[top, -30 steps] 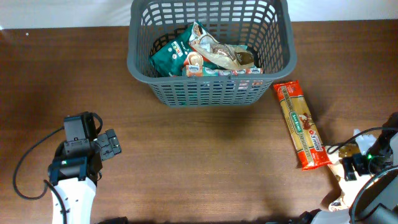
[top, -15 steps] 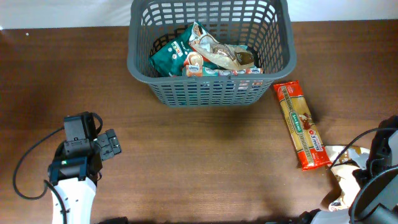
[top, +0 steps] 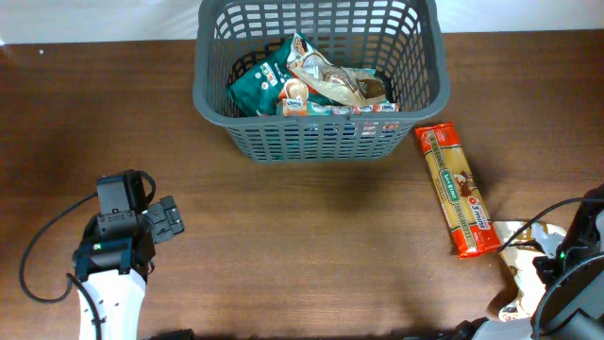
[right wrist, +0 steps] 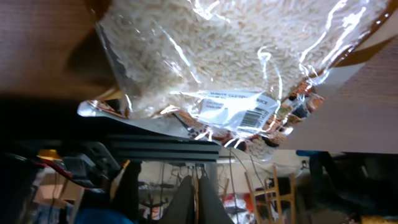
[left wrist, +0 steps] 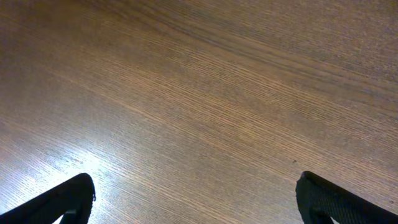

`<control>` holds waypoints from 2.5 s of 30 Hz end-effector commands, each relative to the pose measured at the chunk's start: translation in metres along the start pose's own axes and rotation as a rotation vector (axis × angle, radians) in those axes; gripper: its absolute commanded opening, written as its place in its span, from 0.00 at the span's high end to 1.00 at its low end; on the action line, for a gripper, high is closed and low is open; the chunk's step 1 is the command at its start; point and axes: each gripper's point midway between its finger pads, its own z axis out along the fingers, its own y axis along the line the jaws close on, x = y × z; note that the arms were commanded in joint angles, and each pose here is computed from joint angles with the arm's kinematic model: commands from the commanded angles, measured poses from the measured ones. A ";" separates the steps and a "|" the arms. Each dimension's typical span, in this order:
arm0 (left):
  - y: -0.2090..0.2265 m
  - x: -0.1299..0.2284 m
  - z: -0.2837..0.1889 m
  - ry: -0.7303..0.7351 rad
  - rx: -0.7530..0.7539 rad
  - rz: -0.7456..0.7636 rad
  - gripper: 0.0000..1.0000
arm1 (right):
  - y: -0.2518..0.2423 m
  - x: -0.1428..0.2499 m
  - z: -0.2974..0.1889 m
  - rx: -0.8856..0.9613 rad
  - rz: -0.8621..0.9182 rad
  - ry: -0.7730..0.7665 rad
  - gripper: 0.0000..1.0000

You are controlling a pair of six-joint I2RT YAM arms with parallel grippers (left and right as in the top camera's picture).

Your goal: Pack container

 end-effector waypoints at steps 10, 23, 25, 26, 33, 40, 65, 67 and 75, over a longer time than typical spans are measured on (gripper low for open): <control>-0.003 0.003 0.002 0.011 0.023 -0.014 0.01 | 0.000 0.019 0.013 -0.009 0.045 0.168 0.97; -0.003 0.003 0.002 0.011 0.022 -0.014 0.01 | -0.003 0.015 0.033 -0.032 0.051 0.279 0.97; -0.003 0.002 0.002 0.010 0.022 -0.014 0.01 | -0.003 0.014 0.035 -0.034 0.050 0.281 0.96; -0.003 0.003 0.002 0.011 0.022 -0.014 0.01 | -0.005 0.012 0.036 -0.027 0.058 0.273 0.96; -0.003 0.003 0.002 0.011 0.022 -0.014 0.01 | -0.022 -0.006 0.040 0.044 0.107 0.200 0.97; -0.003 0.003 0.002 0.011 0.022 -0.014 0.01 | -0.028 -0.018 0.042 0.065 0.134 0.146 0.96; -0.004 0.003 0.002 0.012 0.026 -0.014 0.01 | -0.009 -0.073 0.020 -0.122 0.154 -0.121 0.96; -0.004 0.003 0.002 0.012 0.026 -0.013 0.01 | -0.008 -0.075 0.019 -0.121 0.148 -0.124 0.96; -0.004 0.003 0.002 0.013 0.026 -0.013 0.01 | -0.008 -0.089 0.016 -0.121 0.148 -0.180 0.97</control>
